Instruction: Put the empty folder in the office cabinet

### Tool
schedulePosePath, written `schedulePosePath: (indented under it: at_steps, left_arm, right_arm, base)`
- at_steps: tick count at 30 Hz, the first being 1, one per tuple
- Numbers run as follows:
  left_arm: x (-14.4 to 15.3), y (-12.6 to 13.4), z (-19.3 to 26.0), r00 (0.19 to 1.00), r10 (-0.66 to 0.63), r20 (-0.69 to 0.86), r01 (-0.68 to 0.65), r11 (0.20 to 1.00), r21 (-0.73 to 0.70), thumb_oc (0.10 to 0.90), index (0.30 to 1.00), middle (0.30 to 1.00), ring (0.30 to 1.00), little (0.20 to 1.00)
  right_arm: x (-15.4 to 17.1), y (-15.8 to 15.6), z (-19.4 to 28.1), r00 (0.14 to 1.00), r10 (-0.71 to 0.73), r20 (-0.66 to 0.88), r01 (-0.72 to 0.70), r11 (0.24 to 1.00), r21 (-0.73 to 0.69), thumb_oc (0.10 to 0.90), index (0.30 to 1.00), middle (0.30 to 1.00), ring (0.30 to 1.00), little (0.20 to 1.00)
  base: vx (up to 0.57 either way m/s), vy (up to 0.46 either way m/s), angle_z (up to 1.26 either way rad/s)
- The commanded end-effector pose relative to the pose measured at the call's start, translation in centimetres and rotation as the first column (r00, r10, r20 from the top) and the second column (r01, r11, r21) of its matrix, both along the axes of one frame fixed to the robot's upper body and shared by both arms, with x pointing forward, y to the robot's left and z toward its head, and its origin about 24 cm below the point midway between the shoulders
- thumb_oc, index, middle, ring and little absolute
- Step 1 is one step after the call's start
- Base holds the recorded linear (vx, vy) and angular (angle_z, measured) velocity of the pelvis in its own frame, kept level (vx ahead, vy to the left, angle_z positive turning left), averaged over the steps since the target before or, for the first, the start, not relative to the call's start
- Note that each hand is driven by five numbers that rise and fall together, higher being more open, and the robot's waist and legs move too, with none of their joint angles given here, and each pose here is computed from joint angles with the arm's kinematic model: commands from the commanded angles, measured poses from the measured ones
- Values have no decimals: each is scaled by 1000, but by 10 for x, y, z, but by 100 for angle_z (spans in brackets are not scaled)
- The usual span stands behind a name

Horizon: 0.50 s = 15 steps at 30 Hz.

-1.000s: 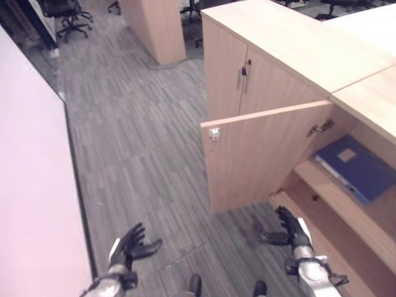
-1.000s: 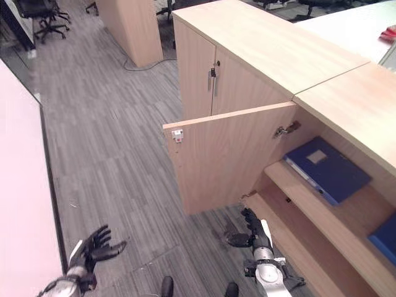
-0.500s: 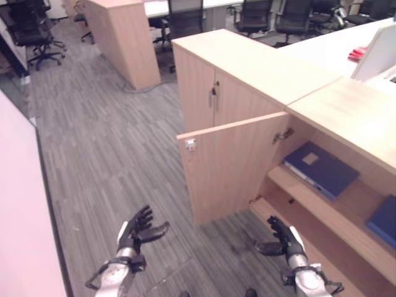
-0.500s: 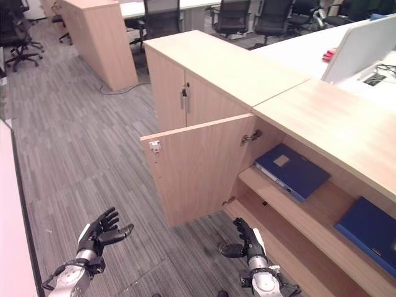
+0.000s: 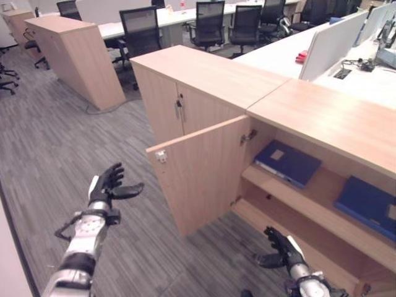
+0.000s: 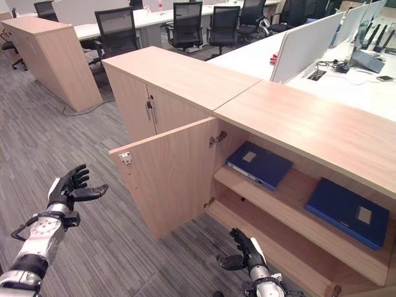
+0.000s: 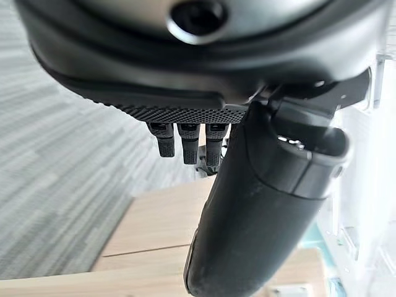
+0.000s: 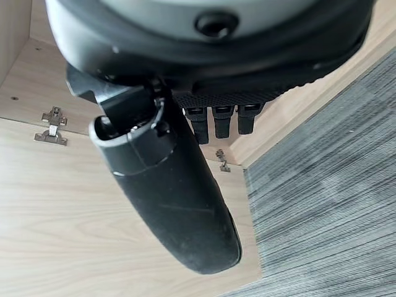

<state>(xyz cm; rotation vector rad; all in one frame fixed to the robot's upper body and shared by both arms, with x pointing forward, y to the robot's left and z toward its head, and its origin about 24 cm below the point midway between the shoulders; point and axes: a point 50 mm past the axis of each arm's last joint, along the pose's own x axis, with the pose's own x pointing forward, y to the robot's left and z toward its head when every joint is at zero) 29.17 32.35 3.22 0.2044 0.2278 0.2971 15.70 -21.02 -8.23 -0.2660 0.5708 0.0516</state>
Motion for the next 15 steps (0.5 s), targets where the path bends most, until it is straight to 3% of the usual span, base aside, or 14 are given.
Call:
schedulePosePath:
  at_steps: [1,15]
  left_arm:
    - [40,9,85,956,-19,292,2,998,58,800,900,900,900,900]
    - [72,-17,116,933,-74,352,64,997,42,800,900,900,900,900]
  right_arm:
    - [42,6,44,962,57,267,-66,997,27,800,900,900,900,900]
    - [52,5,51,956,44,290,-57,998,36,800,900,900,900,900]
  base:
    - [0,38,-18]
    - [2,29,-15]
